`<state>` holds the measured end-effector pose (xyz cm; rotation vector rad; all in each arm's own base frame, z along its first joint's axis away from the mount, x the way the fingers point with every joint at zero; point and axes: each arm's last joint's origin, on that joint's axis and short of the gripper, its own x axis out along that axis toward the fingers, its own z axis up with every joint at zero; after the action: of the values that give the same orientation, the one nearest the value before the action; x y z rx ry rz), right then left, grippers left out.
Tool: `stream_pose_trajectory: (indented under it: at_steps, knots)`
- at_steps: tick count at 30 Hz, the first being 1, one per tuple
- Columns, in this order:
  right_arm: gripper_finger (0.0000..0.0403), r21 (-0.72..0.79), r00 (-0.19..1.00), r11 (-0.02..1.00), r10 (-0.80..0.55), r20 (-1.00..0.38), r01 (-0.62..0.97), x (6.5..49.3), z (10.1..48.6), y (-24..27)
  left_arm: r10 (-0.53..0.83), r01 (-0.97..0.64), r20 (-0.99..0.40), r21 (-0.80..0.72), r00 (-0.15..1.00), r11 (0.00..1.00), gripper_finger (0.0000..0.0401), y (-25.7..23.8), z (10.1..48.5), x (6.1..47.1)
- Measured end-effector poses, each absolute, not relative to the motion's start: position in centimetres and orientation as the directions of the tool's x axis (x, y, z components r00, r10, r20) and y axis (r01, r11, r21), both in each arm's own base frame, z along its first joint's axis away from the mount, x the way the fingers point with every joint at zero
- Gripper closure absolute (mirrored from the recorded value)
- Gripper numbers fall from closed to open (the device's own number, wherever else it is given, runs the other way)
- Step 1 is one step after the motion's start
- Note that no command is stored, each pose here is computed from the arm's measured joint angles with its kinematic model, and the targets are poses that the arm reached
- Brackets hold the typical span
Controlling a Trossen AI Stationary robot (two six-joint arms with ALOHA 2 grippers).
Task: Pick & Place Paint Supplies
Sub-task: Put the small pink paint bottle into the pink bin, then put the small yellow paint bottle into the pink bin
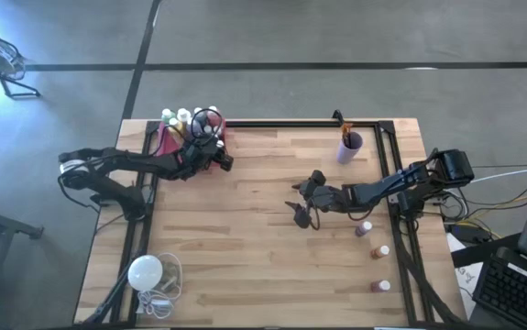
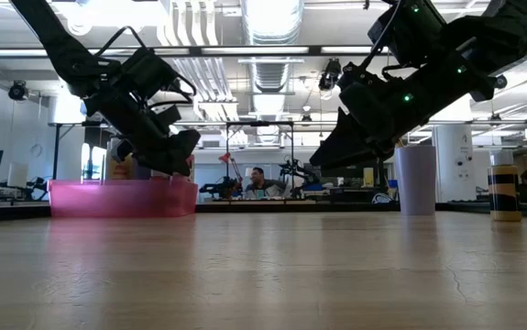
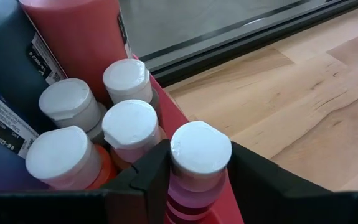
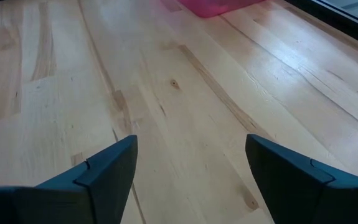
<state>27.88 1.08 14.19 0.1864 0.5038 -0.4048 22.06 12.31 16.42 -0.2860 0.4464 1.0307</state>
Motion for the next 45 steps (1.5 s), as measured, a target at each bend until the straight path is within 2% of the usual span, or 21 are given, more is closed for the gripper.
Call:
stream_pose_trajectory:
  at_steps: [10, 17, 29, 34, 38, 41, 45]
  knots:
    - [0.0084, 0.076, 0.797, 0.904, -0.329, -0.506, 0.421, 27.8, 14.1, 1.1, 0.737, -0.858, -0.506, -0.015, 0.449, 0.513, 0.022, 12.2, 16.8, 22.0]
    - [0.0076, 0.076, 0.797, 0.904, -0.328, -0.507, 0.421, 27.8, 14.1, 1.1, 0.734, -0.852, -0.514, 0.011, 0.445, 0.524, 0.0205, 12.3, 18.6, 22.0]
    - [0.0108, 0.072, 0.793, 0.904, -0.328, -0.514, 0.421, 27.7, 14.0, 1.1, 0.758, -0.833, -0.422, 0.011, 0.498, 0.554, 0.0204, 12.3, 24.6, 22.1]
    - [0.012, 0.062, 0.785, 0.905, -0.328, -0.525, 0.42, 27.7, 13.9, 1.1, 0.657, -0.743, -0.406, -0.091, 0.635, 0.663, 0.0204, 11.7, 27.6, 22.0]
    - [0.0129, 0.066, 0.787, 0.908, -0.321, -0.526, 0.414, 27.7, 13.9, 1.1, 0.488, -0.575, -0.348, -0.216, 0.801, 0.789, 0.0207, 10.8, 29.5, 22.4]
    - [0.0137, 0.067, 0.788, 0.908, -0.32, -0.527, 0.413, 27.7, 13.9, 1.1, 0.363, -0.429, -0.261, -0.264, 0.894, 0.864, 0.0208, 9.7, 30.3, 23.1]
    - [0.0147, 0.067, 0.788, 0.908, -0.32, -0.526, 0.413, 27.7, 13.9, 1.1, 0.264, -0.291, -0.133, -0.269, 0.955, 0.918, 0.0208, 8.3, 31.4, 24.2]
